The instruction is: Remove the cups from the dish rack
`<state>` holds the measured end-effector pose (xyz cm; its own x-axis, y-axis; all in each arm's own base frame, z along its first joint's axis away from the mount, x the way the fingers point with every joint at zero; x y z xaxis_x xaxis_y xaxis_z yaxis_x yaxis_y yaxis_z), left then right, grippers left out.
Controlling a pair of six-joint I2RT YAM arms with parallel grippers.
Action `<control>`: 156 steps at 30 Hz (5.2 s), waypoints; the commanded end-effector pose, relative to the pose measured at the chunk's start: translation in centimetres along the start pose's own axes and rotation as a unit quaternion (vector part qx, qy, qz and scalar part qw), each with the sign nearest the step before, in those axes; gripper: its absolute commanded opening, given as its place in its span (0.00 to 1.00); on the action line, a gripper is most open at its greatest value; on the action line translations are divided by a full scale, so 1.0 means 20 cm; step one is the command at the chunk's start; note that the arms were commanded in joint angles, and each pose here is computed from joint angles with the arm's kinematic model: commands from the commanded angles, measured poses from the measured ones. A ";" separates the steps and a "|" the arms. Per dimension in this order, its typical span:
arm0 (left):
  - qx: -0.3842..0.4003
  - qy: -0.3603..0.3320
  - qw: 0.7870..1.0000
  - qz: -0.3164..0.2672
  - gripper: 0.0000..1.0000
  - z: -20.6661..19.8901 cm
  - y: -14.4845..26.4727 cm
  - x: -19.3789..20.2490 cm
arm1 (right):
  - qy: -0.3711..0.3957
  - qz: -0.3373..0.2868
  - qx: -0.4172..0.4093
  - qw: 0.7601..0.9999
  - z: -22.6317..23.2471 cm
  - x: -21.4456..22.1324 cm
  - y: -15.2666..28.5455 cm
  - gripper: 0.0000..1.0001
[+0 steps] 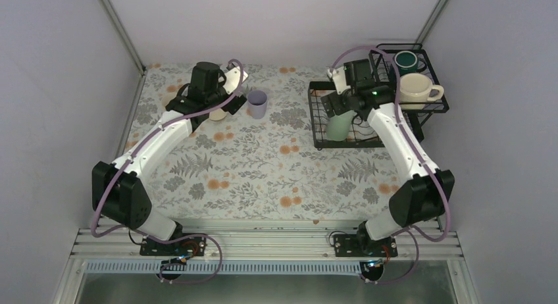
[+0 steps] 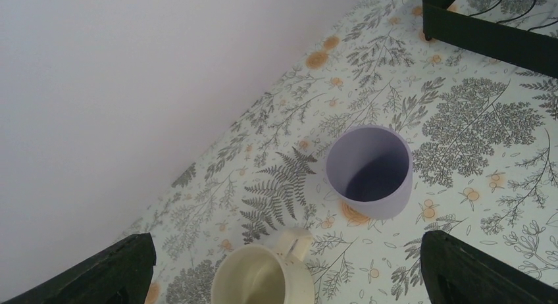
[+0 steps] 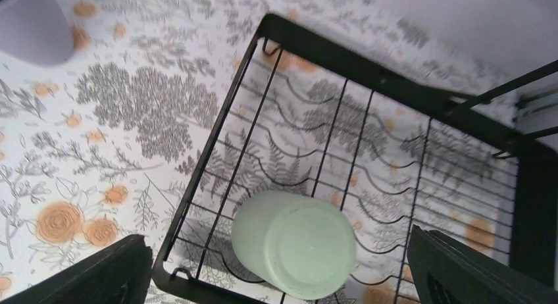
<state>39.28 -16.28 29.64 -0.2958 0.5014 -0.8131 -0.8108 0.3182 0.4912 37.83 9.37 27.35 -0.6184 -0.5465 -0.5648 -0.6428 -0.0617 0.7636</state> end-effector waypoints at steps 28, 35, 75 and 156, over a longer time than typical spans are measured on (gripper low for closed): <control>0.002 0.015 1.000 -0.002 1.00 0.00 0.02 0.05 | -0.042 0.126 -0.023 0.991 -0.04 0.31 -0.38 1.00; 0.039 0.023 0.999 -0.004 1.00 -0.06 0.01 0.06 | -0.050 0.124 -0.053 0.990 0.00 0.32 -0.44 0.86; 0.440 0.129 0.879 -0.131 1.00 -0.37 -0.12 -0.39 | -0.028 -0.169 -0.195 0.966 -0.08 -0.41 0.52 0.52; 0.239 -0.045 0.970 -0.021 0.02 -0.31 -0.28 -0.63 | -0.057 -0.149 0.005 0.987 -0.31 -0.05 0.51 1.00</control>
<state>44.07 -28.42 38.42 -0.2509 0.3355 -0.9080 -0.4004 0.8181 0.4129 35.37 4.37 36.59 -0.5045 -0.3860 -0.7723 -0.7620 -0.2216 0.6085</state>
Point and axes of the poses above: each gripper's point midway between its finger pads, its own y axis back along the fingers, its own z axis along the line the jaws close on, x = y × z, the point moved 5 cm from there along y, back along the fingers, and after that the axes turned 7 degrees about y, right-handed, at the moved point
